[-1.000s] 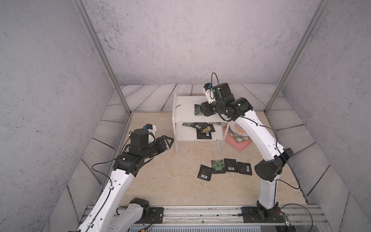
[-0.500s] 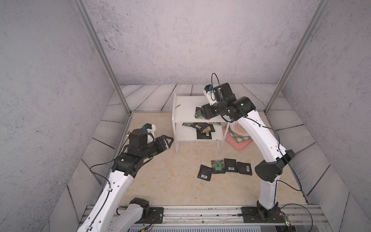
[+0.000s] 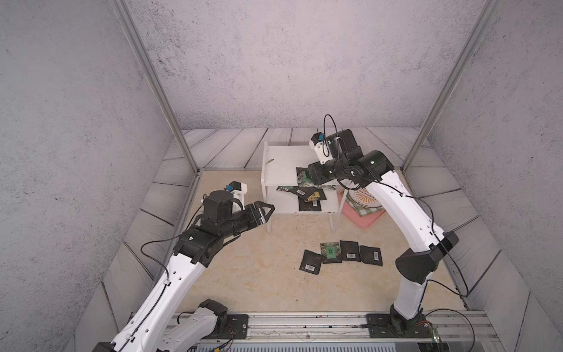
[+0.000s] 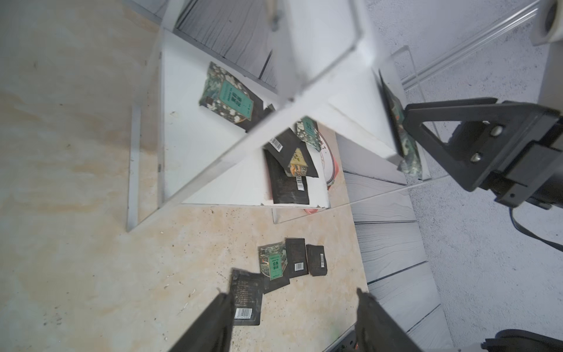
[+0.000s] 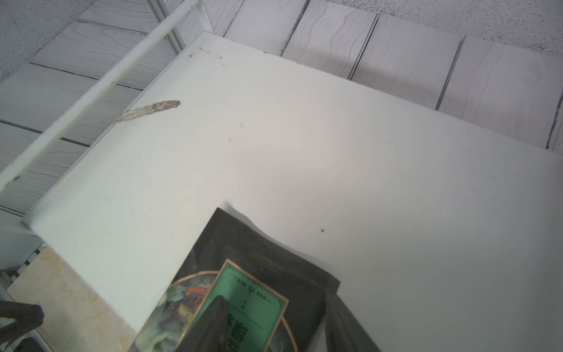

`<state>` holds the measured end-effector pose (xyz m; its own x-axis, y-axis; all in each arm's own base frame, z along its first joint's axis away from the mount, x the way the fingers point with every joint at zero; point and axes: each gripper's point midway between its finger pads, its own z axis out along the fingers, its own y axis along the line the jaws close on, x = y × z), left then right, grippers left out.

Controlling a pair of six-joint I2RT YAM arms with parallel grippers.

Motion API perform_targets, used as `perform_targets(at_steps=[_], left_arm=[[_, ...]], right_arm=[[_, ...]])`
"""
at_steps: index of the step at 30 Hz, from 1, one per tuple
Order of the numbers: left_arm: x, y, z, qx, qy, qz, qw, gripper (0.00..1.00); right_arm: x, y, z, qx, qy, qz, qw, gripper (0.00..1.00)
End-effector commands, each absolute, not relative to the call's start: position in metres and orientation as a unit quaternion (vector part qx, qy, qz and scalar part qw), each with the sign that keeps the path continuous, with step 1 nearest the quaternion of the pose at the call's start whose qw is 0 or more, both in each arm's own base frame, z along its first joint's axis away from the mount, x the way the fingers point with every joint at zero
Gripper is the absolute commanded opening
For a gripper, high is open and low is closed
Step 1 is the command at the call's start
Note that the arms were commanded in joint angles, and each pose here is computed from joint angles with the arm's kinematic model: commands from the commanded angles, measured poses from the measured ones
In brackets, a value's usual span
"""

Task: Remove the tea bags from the shelf
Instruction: Pick up the tea bag from the shelf.

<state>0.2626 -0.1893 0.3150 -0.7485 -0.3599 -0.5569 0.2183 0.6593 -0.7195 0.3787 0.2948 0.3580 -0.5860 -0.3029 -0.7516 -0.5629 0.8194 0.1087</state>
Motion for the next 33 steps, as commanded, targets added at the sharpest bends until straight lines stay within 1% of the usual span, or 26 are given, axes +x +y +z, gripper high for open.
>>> perform_targets(at_steps=[1,5,12,16,26,33], left_arm=[[0.27,-0.195,0.343,-0.05,0.824,-0.407,0.39,0.67],[0.27,-0.215,0.349,-0.044,0.824,-0.407,0.392,0.68],[0.279,-0.238,0.341,-0.067,0.827,-0.399,0.39,0.68],[0.286,-0.245,0.344,-0.076,0.83,-0.377,0.404,0.69],[0.306,-0.267,0.354,-0.087,0.819,-0.384,0.418,0.7],[0.319,-0.282,0.355,-0.089,0.816,-0.389,0.418,0.68]], right_arm=[[0.362,0.292,0.359,-0.251,0.877,0.186,0.365,0.53],[0.36,0.295,0.356,-0.252,0.876,0.193,0.362,0.52],[0.36,0.297,0.354,-0.253,0.875,0.201,0.361,0.5],[0.359,0.297,0.354,-0.256,0.874,0.2,0.36,0.5],[0.355,0.297,0.349,-0.254,0.875,0.207,0.356,0.48],[0.351,0.3,0.349,-0.252,0.874,0.22,0.351,0.47]])
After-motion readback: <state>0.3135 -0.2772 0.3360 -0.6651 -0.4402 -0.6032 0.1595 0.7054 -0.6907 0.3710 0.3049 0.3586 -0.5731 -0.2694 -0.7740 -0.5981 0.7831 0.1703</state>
